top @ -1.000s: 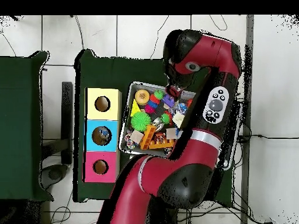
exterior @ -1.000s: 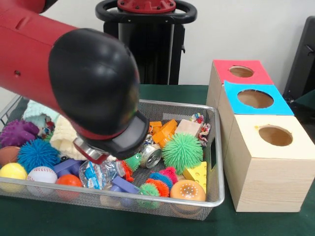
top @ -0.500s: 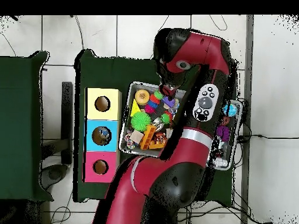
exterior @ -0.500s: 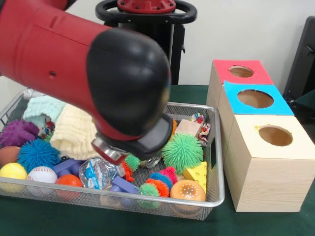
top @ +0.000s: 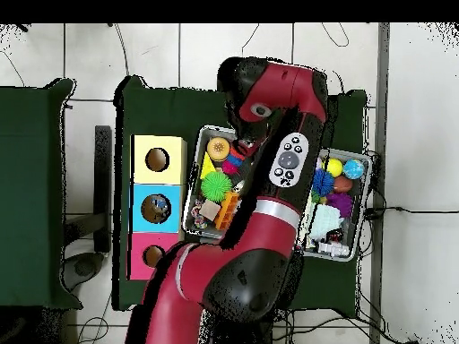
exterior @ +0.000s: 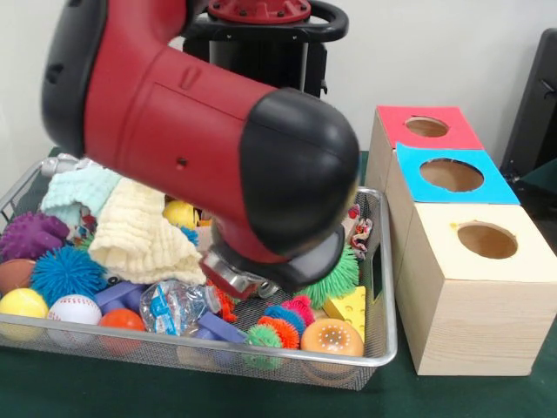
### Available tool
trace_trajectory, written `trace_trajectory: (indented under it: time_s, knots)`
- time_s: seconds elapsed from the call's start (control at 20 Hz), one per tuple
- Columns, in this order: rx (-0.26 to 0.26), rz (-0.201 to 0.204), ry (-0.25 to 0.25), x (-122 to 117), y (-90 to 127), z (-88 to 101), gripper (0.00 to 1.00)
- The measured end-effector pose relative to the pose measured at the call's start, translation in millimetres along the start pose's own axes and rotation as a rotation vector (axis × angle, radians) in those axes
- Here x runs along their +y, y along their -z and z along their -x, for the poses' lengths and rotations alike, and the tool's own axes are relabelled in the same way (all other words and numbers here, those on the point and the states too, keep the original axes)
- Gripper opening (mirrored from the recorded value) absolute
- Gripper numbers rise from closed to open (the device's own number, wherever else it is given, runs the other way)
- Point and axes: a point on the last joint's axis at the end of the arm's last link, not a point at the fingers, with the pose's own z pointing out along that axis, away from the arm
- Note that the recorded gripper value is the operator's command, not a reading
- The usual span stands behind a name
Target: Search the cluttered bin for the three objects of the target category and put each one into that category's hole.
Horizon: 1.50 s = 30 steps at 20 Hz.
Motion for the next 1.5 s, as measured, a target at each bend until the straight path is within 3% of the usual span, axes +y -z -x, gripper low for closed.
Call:
trace_trajectory:
  time_s: [0.05, 0.45, 0.75, 1.2, 1.4, 1.5]
  knots:
    - [0.015, 0.056, 0.002, 5, -9, -7.1, 1.00]
    - [0.049, 0.166, 0.000, 22, -26, -11.7, 1.00]
    - [0.054, 0.146, -0.012, 23, -37, -2.6, 1.00]
    - [0.092, 0.136, -0.018, 18, -23, 7.8, 1.00]
    - [0.136, 0.123, -0.023, 15, -16, 14.7, 1.00]
    - [0.190, 0.133, -0.015, 15, -11, 20.4, 1.00]
